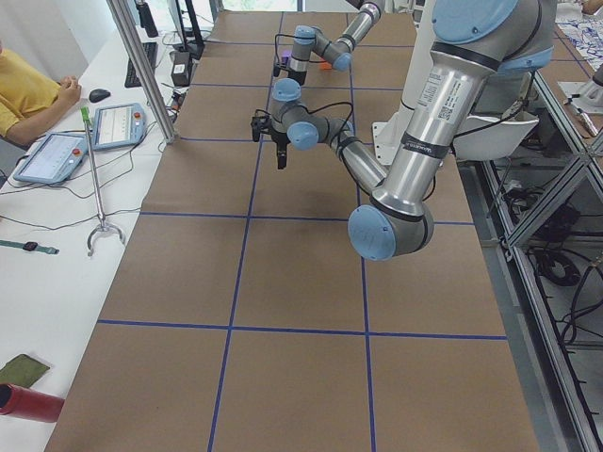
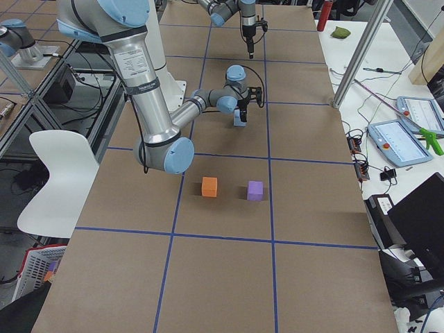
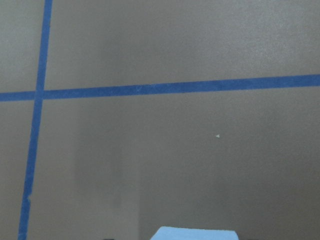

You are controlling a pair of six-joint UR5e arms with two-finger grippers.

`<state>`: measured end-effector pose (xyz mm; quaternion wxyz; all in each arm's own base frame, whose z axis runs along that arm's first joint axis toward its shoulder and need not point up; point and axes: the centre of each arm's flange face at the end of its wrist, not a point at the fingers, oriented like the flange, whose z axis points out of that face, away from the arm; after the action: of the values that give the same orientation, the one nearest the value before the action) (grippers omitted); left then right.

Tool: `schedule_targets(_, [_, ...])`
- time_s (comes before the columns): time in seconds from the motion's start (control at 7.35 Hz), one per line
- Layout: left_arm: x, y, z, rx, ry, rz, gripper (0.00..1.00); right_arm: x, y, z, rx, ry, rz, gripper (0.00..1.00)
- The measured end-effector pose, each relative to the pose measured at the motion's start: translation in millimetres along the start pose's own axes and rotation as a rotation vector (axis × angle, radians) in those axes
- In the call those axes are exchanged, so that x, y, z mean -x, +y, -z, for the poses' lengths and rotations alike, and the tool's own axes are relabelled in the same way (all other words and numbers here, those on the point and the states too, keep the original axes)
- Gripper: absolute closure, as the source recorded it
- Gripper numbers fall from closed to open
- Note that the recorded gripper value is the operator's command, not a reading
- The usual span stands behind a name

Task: Place blue block between orange and purple blocks
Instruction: 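Lower the right gripper onto the light blue cube and grasp it, then carry the light blue cube with the right gripper toward the purple cube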

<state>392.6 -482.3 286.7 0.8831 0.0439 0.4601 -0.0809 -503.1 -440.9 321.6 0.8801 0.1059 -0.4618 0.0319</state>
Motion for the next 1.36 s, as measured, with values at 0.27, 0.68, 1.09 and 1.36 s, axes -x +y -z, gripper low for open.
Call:
schedule_targets(0.27, [0, 0, 0, 0.002, 0.0, 0.001, 0.0, 3, 8, -6, -0.007, 0.011, 0.03, 0.44])
schedule_targets(0.68, [1, 0, 0, 0.002, 0.0, 0.002, 0.0, -1, 10, -9, -0.003, 0.022, 0.065, 1.0])
schedule_targets(1.09, [0, 1, 1, 0.001, 0.003, 0.001, 0.0, -44, -40, 46, -0.003, 0.02, 0.042, 1.0])
schedule_targets(1.36, [-2, 1, 3, 0.0, 0.007, 0.002, 0.0, -136, -51, 88, 0.006, 0.065, 0.037, 1.0])
